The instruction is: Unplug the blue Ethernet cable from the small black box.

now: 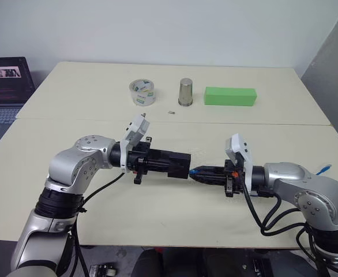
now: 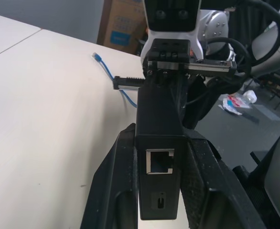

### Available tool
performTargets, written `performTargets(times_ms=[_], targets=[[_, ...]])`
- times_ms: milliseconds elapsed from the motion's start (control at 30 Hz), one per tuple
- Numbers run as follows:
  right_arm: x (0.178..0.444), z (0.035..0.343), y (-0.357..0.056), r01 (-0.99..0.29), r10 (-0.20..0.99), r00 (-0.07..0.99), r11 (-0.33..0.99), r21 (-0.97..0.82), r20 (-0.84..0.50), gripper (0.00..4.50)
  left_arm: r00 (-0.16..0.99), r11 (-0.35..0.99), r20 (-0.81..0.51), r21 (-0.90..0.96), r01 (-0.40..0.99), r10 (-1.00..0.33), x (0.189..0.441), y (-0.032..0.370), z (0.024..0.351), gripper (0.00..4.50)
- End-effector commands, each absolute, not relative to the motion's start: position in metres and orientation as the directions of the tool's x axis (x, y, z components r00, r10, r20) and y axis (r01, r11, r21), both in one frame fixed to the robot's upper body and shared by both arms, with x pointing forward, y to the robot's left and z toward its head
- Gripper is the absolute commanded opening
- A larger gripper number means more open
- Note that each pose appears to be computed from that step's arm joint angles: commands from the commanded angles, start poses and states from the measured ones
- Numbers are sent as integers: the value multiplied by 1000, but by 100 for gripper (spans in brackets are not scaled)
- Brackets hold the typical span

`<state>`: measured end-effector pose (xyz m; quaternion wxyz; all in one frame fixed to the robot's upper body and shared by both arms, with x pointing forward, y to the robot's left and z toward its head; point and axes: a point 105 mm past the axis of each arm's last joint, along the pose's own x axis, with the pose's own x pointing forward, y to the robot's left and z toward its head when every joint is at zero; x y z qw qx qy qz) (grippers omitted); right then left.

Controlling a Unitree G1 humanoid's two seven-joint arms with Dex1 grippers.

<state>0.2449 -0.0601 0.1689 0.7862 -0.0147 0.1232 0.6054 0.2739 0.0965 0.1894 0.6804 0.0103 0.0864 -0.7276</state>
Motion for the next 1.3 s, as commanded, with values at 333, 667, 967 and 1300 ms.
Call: performTargets(times_ms=[333,667,967,1300], targets=[[245,183,-60,-967,960,204,228,114,-192,2,-143,-136,-218,-49,990,-965,259,99,179,79],[245,175,-77,-961,941,215,251,113,-260,2,-50,-49,-270,-9,999,-961,273,116,171,79],[238,179,-66,-975,953,183,207,79,-241,2,-61,-60,-220,-10,998,-974,274,105,176,79],[230,179,-65,-978,956,171,194,78,-239,208,-74,-71,-195,-22,997,-978,273,101,180,79]])
